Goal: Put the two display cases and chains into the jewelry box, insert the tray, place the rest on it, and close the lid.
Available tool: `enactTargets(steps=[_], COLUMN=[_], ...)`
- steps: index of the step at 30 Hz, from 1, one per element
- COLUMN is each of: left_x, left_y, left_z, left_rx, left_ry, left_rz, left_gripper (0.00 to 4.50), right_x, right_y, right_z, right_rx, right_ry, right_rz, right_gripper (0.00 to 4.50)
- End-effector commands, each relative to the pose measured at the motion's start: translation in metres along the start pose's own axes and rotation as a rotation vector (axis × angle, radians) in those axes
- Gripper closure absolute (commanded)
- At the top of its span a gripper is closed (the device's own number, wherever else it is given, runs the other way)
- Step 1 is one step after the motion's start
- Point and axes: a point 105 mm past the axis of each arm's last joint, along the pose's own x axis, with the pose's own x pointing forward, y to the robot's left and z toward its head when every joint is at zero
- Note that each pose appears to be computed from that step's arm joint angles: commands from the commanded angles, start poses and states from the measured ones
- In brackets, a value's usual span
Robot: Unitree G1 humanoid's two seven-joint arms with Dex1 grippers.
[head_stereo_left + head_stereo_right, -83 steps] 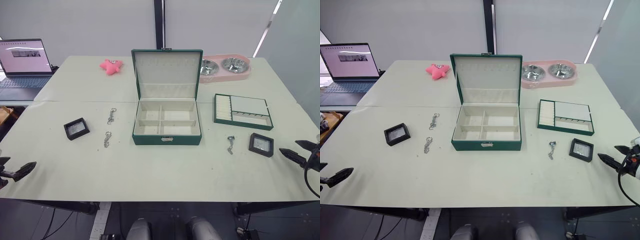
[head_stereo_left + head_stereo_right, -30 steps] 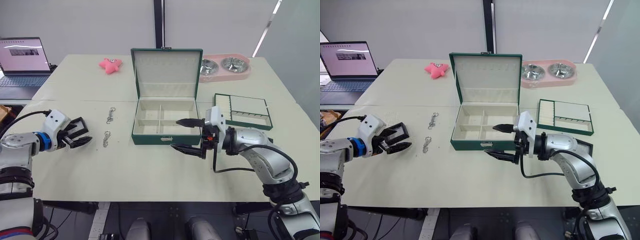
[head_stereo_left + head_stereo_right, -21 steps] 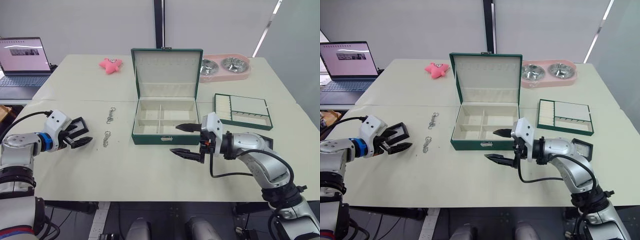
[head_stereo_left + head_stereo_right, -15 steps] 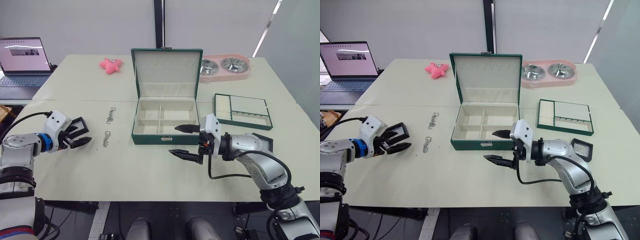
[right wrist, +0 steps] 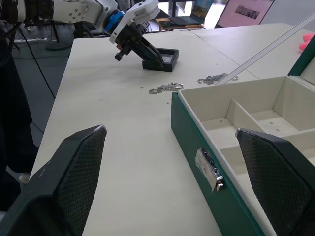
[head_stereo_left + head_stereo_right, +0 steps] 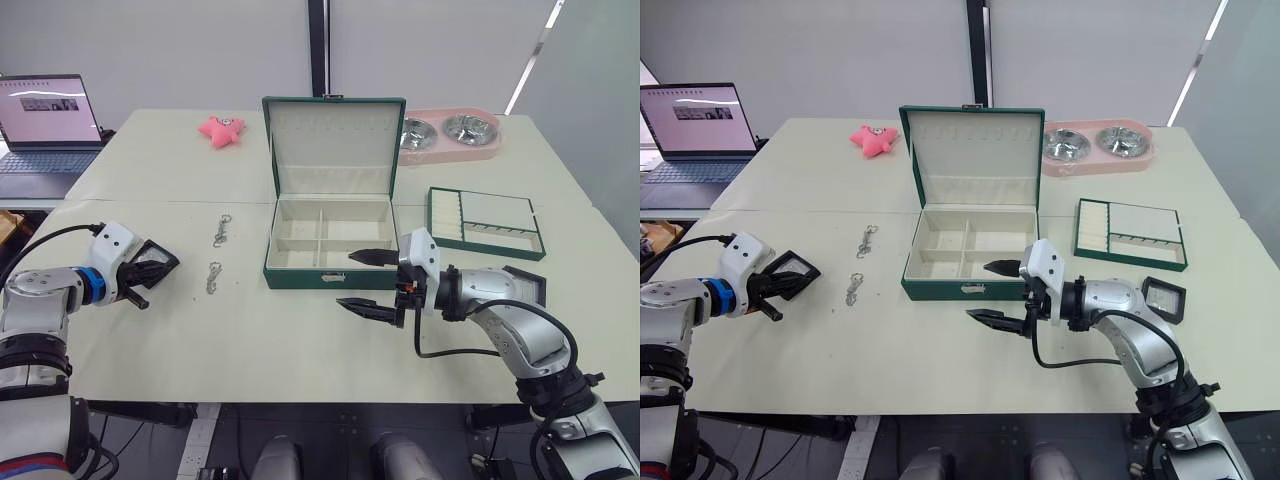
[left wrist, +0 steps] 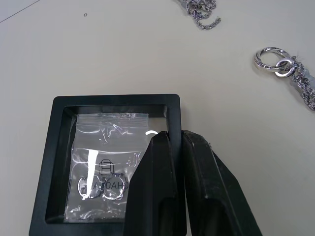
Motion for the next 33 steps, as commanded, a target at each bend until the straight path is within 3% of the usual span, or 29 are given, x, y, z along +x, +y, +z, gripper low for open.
enactTargets(steps=[1, 8, 14, 21, 27, 33], left_x=[-0.006, -0.012, -0.026, -0.029, -0.011, 0.004], left_y=[0.005, 0.008, -0.003, -0.034, -0.086, -0.118], left_z=[0.006, 0.016, 0.050, 0.096, 0.140, 0.175], left_rx=[0.006, 0.036, 0.083, 0.205, 0.299, 0.413], left_ry=[-0.021, -0.042, -0.099, -0.119, -0.194, -0.250], left_rz=[0.028, 0.051, 0.004, -0.086, -0.282, -0.416], left_gripper=[4.47, 4.47, 4.47, 4.47, 4.47, 4.47], right_x=[-0.002, -0.003, -0.009, -0.025, -0.043, -0.063], right_y=[-0.003, -0.003, -0.002, -0.006, -0.016, -0.022], right_z=[0.013, 0.014, 0.024, 0.030, 0.028, 0.029], right_rx=[-0.054, -0.062, -0.070, -0.064, -0.058, -0.061], right_ry=[-0.029, -0.031, -0.053, -0.054, -0.035, -0.022], right_rz=[-0.005, -0.003, -0.010, -0.061, -0.161, -0.273], right_gripper=[0.00, 0.00, 0.00, 0.00, 0.00, 0.00])
